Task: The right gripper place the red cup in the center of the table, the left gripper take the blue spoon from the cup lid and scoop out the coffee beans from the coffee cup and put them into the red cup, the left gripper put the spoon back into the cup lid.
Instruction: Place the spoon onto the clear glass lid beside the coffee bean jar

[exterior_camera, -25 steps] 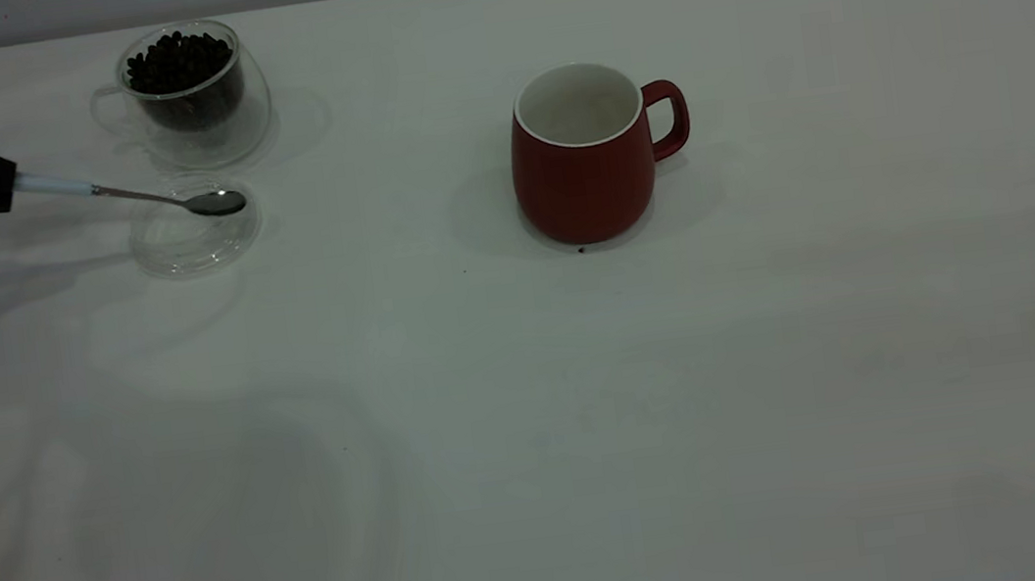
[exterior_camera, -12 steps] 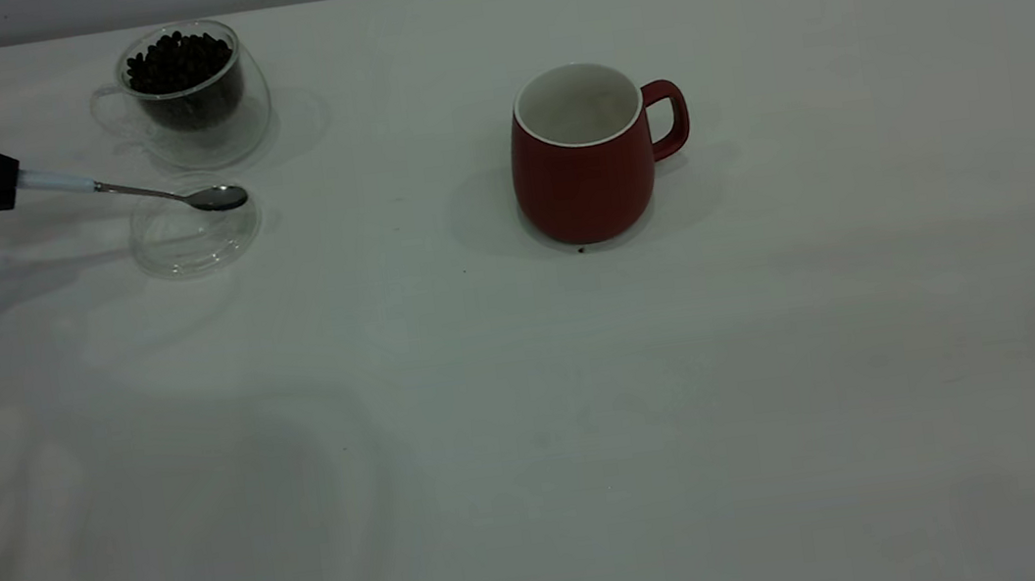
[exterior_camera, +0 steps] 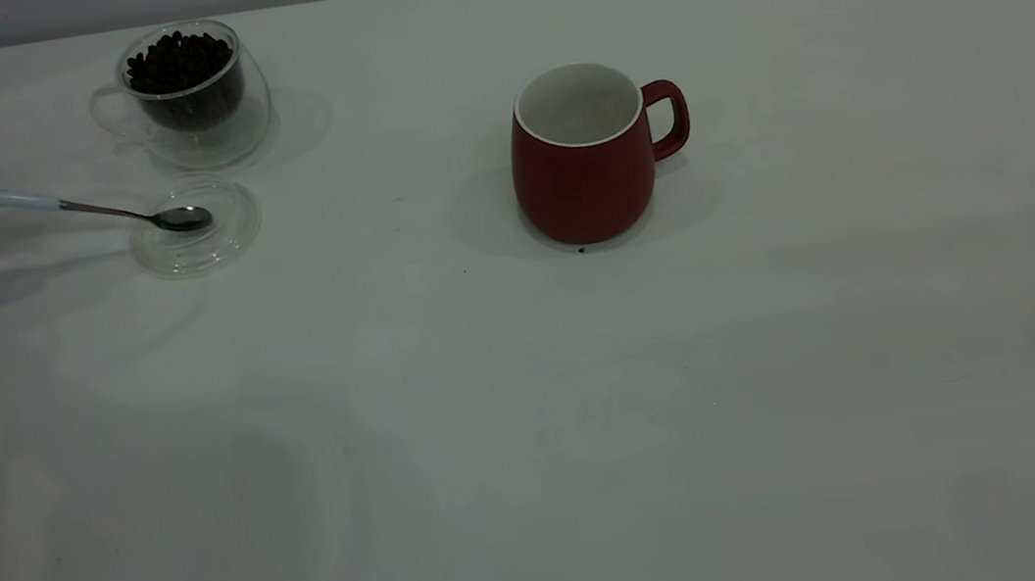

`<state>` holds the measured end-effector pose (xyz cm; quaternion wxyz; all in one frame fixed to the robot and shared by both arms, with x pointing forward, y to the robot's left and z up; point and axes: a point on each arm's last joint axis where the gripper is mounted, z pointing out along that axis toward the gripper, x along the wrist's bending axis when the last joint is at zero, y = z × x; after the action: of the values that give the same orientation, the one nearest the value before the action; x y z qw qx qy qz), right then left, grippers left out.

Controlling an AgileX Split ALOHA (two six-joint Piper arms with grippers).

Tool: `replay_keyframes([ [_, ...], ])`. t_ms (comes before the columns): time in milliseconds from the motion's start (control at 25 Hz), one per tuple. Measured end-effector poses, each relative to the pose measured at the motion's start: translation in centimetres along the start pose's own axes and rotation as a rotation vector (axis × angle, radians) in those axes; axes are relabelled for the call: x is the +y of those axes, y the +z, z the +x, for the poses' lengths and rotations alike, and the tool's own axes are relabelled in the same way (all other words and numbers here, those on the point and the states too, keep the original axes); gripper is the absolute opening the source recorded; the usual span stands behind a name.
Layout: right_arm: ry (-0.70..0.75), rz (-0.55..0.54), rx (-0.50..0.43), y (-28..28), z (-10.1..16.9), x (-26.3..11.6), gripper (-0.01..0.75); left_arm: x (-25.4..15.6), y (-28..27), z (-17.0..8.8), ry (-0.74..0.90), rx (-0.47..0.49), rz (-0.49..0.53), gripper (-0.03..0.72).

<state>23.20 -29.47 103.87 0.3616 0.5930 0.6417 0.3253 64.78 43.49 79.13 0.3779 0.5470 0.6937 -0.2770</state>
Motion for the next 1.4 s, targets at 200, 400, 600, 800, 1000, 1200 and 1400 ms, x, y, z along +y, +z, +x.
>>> replay_keyframes([
  [200,0.000,0.000,0.000,0.0,0.0,0.0,0.546,0.4,1.6,-0.8,0.024,0.033,0.002,0.123],
  [400,0.000,0.000,0.000,0.0,0.0,0.0,0.546,0.6,2.3,-1.2,0.030,0.034,-0.006,0.123],
  [600,0.000,0.000,0.000,0.0,0.0,0.0,0.546,0.7,3.0,-1.6,0.038,0.038,-0.002,0.123],
  [800,0.000,0.000,0.000,0.0,0.0,0.0,0.546,0.6,3.7,-1.4,0.033,0.033,0.008,0.124],
  [1000,0.000,0.000,0.000,0.0,0.0,0.0,0.546,0.7,3.7,-1.2,0.035,0.052,0.002,0.176],
  [1200,0.000,0.000,0.000,0.0,0.0,0.0,0.546,0.7,3.7,-0.9,0.041,0.084,-0.003,0.301],
  [1400,0.000,0.000,0.000,0.0,0.0,0.0,0.546,0.7,3.7,-0.8,0.045,0.093,-0.001,0.397],
])
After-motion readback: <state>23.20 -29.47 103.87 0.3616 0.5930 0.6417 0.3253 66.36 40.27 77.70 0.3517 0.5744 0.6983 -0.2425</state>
